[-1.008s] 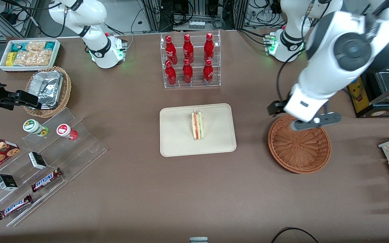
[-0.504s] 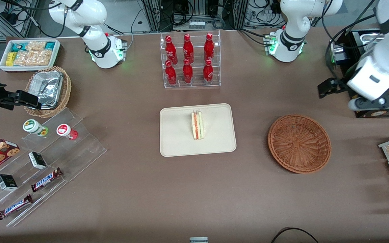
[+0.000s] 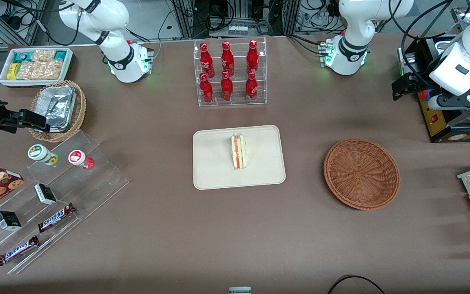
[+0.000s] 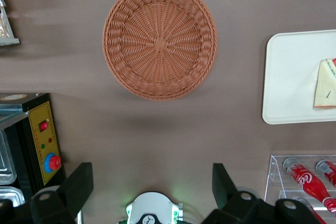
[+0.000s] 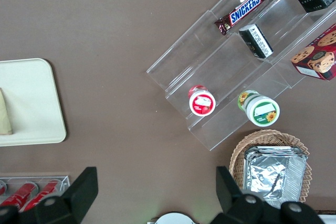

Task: Place sandwich from basket to tray

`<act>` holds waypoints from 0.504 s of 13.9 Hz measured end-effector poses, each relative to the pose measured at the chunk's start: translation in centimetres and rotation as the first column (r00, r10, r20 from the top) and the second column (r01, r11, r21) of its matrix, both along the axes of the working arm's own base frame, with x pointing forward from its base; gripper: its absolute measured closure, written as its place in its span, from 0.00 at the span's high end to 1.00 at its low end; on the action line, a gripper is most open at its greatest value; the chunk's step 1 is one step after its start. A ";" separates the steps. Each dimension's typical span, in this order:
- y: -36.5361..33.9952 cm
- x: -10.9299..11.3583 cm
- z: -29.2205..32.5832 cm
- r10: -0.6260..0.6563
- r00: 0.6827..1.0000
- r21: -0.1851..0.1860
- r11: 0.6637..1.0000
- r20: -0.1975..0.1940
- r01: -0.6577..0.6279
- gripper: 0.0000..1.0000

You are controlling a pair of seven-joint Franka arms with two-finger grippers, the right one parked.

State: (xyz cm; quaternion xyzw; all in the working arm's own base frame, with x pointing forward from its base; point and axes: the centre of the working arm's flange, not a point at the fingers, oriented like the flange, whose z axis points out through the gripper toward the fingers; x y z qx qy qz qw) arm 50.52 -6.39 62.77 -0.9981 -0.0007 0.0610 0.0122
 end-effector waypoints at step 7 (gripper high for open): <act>1.7 2.2 0.6 0.032 0.998 -0.009 0.999 0.047 -0.032 1.00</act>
